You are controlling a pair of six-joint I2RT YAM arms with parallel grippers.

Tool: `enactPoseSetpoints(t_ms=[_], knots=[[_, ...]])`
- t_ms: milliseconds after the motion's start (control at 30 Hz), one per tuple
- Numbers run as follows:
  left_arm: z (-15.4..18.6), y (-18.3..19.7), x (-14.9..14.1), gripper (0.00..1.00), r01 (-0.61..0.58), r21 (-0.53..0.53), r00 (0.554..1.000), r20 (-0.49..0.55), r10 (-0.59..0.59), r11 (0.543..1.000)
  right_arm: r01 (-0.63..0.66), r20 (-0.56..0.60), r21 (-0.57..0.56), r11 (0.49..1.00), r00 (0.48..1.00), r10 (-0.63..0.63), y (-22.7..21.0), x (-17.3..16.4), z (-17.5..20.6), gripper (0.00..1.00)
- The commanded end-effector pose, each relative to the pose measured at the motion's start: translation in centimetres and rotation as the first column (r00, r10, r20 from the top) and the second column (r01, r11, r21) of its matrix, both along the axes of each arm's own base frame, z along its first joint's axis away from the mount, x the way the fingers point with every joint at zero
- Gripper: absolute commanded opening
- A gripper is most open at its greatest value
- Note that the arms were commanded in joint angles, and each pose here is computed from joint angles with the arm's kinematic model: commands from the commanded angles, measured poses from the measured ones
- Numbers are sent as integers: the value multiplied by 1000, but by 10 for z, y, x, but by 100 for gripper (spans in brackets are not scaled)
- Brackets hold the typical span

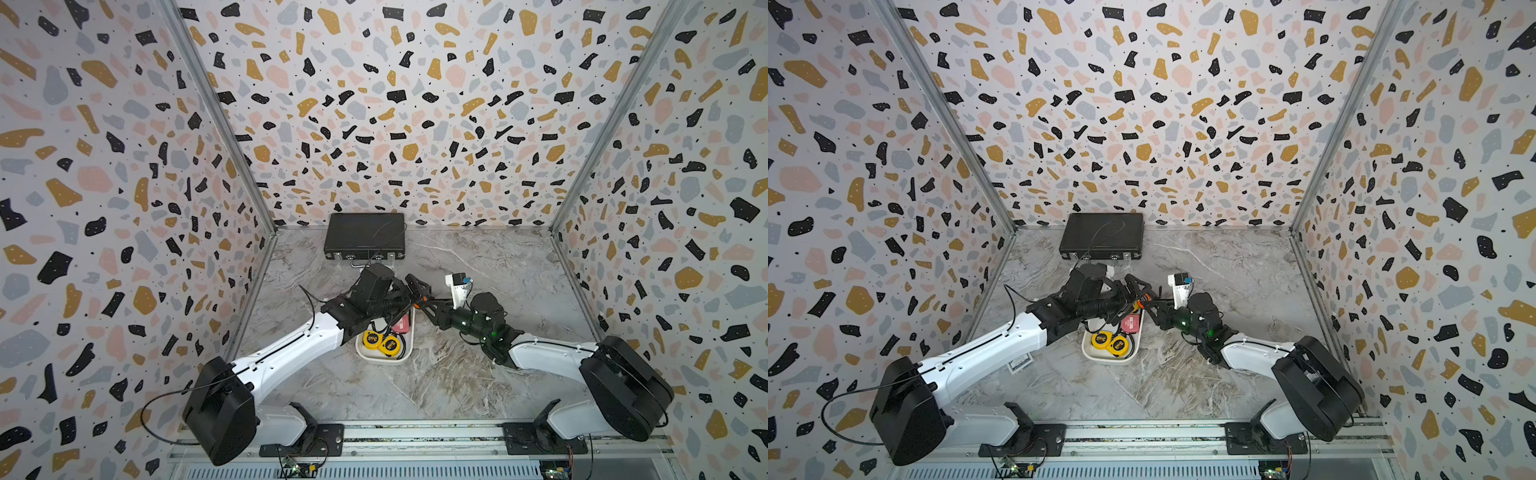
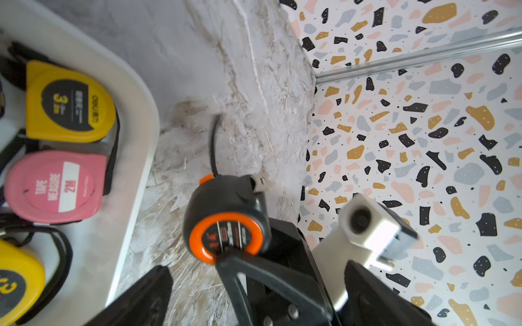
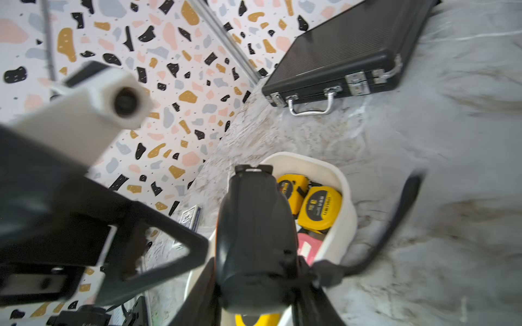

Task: Take the tape measure out of the storage box
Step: Place the tape measure at the center of the board.

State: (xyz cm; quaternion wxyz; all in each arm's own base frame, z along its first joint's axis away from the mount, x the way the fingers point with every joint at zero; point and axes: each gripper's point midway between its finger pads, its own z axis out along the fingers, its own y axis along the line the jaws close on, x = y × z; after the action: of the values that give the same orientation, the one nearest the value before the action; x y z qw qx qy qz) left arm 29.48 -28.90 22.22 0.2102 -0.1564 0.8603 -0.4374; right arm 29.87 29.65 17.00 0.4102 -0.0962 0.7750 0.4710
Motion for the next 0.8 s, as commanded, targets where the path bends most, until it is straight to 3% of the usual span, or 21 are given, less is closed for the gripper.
enactPoseSetpoints(t_ms=[0, 167, 267, 567, 767], knots=[[9, 18, 4, 100, 30, 168, 995, 85, -45, 985, 16, -33, 47, 999, 999, -15, -14, 7, 15, 8], [2, 41, 8, 100, 70, 374, 990, 89, -111, 925, 96, -158, 37, 995, 983, -89, -45, 33, -5, 9], [-5, 48, 9, 100, 99, 430, 986, 78, -146, 898, 144, -247, 33, 989, 960, -132, -62, 48, -22, 9], [-34, 58, 8, 100, 141, 464, 985, 23, -171, 875, 270, -415, 32, 962, 880, -233, -107, 84, -66, 10], [-51, 62, 7, 100, 164, 482, 984, -23, -176, 860, 287, -498, 10, 958, 832, -244, -117, 91, -88, 13]])
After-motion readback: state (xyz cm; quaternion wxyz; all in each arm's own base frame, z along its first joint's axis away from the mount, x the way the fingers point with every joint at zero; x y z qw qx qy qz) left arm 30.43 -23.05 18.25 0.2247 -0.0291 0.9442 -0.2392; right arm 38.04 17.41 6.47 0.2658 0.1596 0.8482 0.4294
